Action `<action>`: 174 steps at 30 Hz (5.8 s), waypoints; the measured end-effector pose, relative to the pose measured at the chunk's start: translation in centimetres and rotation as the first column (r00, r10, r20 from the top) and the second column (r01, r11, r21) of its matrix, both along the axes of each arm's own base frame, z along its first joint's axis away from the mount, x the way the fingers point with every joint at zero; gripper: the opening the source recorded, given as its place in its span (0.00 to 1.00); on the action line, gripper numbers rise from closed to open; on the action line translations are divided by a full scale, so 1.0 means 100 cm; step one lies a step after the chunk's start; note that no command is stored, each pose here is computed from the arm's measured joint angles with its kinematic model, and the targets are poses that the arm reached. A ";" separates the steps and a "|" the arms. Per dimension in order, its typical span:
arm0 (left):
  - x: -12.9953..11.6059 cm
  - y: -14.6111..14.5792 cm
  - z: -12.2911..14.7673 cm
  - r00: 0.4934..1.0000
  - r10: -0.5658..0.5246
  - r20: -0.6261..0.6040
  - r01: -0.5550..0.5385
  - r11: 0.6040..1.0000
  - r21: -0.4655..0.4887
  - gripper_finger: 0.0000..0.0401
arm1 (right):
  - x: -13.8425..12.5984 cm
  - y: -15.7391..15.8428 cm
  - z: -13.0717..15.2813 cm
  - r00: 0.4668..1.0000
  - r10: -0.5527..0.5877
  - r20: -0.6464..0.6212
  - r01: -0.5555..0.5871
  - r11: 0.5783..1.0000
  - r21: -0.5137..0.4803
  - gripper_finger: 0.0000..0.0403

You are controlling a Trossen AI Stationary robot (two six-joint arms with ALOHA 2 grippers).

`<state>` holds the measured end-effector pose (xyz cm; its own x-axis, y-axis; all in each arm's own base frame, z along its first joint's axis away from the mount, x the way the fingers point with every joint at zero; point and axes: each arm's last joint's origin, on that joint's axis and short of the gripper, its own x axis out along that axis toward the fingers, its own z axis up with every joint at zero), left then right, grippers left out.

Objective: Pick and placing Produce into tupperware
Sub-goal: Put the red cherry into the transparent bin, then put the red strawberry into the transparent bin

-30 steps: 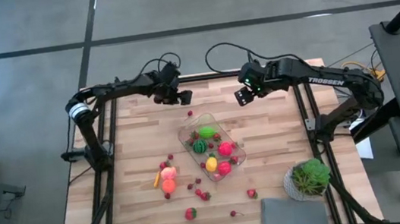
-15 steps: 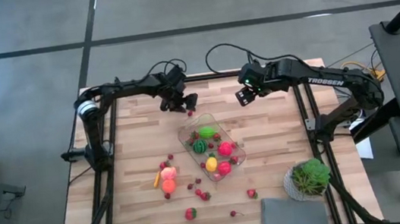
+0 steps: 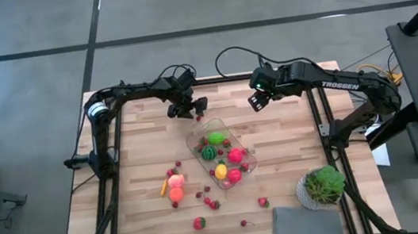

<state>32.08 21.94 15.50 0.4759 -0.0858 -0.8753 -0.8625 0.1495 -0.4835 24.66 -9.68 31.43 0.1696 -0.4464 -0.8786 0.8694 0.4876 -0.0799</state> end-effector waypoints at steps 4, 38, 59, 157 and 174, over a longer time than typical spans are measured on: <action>0.004 -0.001 0.001 1.000 0.013 -0.021 -0.013 1.000 -0.010 0.58 | -0.001 0.000 -0.002 1.000 0.000 -0.016 0.000 1.000 -0.016 0.60; 0.017 -0.031 -0.001 0.989 0.000 -0.150 0.013 0.996 0.084 0.33 | -0.003 -0.001 -0.011 0.996 0.026 -0.090 -0.031 0.998 -0.057 0.61; 0.022 -0.041 0.001 0.981 -0.044 -0.189 0.076 0.983 0.168 0.33 | -0.004 -0.001 -0.011 0.994 0.033 -0.103 -0.040 0.997 -0.065 0.60; -0.005 -0.215 0.140 0.754 -0.651 0.089 0.433 0.594 0.678 0.60 | 0.009 0.067 -0.117 0.626 0.771 0.116 -0.768 0.585 0.261 0.59; -0.079 -0.219 0.213 0.729 -0.625 0.280 0.196 0.582 0.789 0.60 | 0.040 0.073 -0.148 0.534 0.797 0.281 -0.836 0.449 0.316 0.59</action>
<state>24.15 0.05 36.77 0.9042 0.1085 -0.4131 -0.2824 0.8775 -0.3877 28.71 -2.39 16.64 0.3527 0.2896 -0.8898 0.0468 0.9443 0.3258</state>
